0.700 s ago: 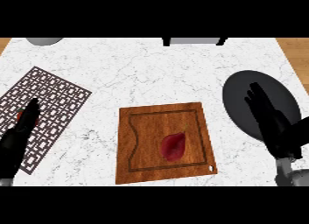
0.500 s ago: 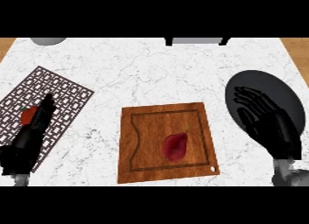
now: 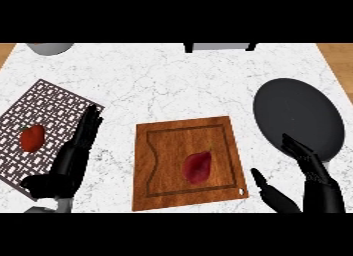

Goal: Pick the pear from the cutting board and place it in the pan

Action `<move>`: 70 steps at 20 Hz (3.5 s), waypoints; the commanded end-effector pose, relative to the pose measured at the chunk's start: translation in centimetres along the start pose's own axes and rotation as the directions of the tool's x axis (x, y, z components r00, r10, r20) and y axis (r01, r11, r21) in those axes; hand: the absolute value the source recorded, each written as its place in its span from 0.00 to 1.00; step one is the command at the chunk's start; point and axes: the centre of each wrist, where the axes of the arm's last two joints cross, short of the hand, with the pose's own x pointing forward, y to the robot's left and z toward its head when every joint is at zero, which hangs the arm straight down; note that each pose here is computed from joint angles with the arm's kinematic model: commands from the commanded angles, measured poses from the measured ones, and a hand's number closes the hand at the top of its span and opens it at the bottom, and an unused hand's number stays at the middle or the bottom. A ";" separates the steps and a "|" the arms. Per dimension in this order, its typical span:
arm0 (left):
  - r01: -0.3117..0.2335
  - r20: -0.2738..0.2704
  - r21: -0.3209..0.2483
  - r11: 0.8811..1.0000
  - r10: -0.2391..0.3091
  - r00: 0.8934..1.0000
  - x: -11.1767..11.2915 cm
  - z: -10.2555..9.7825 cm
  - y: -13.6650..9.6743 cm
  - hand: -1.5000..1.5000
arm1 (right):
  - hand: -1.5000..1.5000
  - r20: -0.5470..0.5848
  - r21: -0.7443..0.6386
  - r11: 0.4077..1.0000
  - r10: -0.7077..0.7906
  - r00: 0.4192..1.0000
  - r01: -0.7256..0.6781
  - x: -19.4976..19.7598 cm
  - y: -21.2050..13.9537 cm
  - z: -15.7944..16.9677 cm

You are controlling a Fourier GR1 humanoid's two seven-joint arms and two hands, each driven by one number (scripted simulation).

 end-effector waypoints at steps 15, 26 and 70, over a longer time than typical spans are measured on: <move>-0.022 0.010 -0.080 0.997 0.022 1.000 -0.5 -1.1 -3.0 0.50 | 0.00 -0.129 0.306 0.822 0.535 0.835 -0.480 6.0 1.6 -0.2; -0.050 0.028 -0.068 0.996 0.052 0.998 -0.3 -1.0 -3.4 0.50 | 0.00 -0.087 0.594 0.517 0.803 0.590 -0.616 5.4 10.6 -3.0; -0.038 0.034 -0.043 0.998 0.040 0.999 0.5 -1.5 -4.5 0.50 | 1.00 -0.034 0.608 0.428 0.856 0.517 -0.669 -5.7 13.8 -4.1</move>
